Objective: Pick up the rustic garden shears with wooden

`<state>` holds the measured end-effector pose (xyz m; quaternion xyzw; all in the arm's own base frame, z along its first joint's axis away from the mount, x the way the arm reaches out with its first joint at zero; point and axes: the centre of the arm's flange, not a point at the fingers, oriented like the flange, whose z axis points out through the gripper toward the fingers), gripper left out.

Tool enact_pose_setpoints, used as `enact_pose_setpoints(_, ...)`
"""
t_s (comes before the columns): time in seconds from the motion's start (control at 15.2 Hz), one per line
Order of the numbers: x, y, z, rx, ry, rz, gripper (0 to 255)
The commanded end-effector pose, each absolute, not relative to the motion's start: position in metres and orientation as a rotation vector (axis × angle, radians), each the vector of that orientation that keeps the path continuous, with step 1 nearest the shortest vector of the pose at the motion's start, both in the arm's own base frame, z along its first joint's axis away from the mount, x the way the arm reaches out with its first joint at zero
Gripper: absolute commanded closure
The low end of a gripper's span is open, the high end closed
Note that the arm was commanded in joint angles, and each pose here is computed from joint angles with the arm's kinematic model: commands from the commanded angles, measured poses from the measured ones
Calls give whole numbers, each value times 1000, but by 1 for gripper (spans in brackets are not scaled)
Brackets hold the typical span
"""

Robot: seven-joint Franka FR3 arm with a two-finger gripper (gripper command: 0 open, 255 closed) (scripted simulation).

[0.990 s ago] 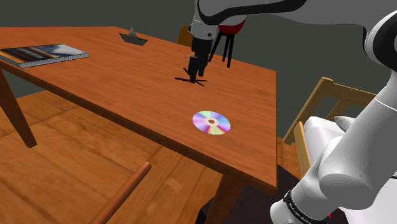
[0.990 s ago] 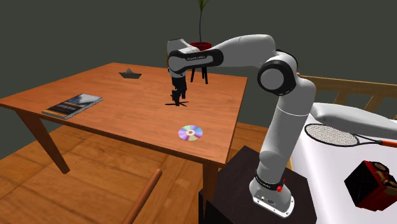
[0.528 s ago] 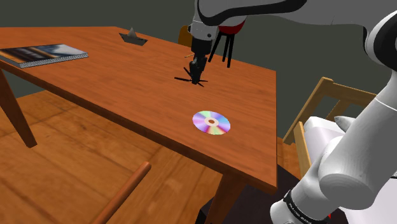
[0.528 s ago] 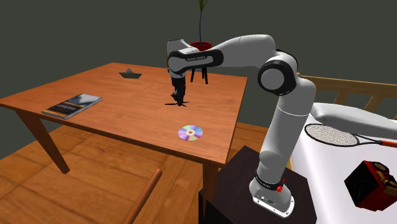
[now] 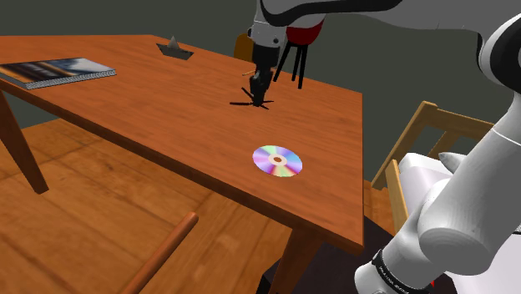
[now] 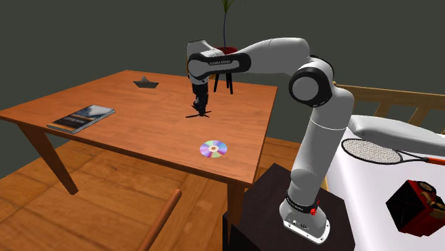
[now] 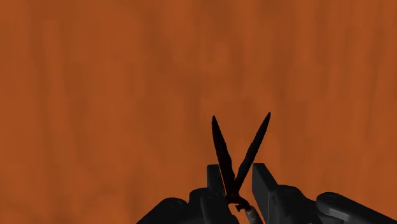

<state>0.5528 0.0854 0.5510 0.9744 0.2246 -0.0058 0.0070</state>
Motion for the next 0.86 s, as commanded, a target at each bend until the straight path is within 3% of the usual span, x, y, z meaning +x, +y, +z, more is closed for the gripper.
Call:
enact_pose_setpoints(0.0, 553, 85, 561, 3048, 702, -19, 255)
enact_pose_setpoints(0.79, 553, 85, 615, 3048, 702, -19, 255)
